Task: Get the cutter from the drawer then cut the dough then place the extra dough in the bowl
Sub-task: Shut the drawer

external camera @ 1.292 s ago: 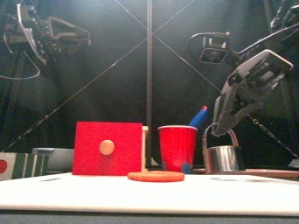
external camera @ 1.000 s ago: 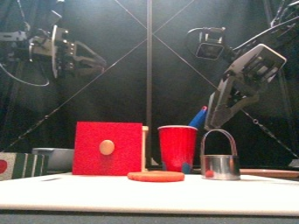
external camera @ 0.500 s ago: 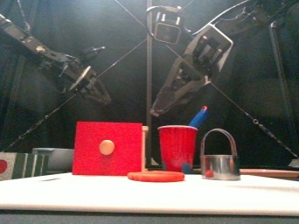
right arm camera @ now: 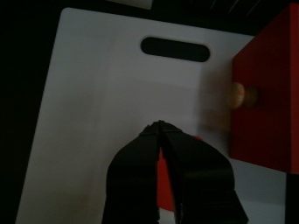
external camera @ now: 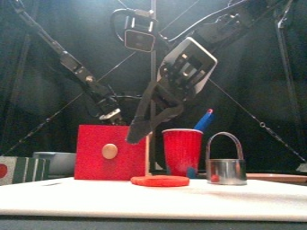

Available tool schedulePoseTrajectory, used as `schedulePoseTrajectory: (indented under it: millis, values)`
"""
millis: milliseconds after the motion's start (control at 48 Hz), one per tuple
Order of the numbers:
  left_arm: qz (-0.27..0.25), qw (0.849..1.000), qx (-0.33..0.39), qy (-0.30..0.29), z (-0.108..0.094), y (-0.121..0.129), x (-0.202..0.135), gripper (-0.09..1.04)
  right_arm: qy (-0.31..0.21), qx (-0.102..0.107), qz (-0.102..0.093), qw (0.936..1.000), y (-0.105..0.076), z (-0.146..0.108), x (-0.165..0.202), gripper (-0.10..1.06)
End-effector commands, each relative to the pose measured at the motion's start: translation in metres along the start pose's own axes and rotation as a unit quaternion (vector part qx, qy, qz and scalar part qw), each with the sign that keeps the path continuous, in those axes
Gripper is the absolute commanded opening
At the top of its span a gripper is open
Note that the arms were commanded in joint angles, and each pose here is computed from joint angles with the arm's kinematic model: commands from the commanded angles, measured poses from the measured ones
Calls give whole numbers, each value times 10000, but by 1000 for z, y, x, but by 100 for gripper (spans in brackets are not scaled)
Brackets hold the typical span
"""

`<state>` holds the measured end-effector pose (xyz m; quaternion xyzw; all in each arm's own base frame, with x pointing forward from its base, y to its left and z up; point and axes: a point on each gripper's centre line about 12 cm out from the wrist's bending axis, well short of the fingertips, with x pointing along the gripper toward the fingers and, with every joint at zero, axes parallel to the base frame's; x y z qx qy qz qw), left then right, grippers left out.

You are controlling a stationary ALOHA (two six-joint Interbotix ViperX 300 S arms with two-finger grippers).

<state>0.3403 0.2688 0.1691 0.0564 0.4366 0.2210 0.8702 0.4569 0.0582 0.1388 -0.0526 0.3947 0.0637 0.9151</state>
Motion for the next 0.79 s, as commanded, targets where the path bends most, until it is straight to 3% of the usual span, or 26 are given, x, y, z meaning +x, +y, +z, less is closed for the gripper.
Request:
schedulePoseTrajectory:
  millis: [21, 104, 292, 792]
  values:
    - [110, 9997, 61, -196, 14, 7, -7, 72, -236, -57, -52, 9997, -4, 21, 1, 34]
    - [101, 9998, 62, -175, 13, 6, -6, 72, -181, -195, -103, 9996, -7, 24, 8, 34]
    - [65, 9999, 80, -133, 10, 3, -6, 72, -23, -315, -401, 9987, -37, 29, 14, 34]
    - [43, 9997, 134, -178, 11, -2, -5, 72, 3, -275, -921, 9954, -98, 28, 9, 34]
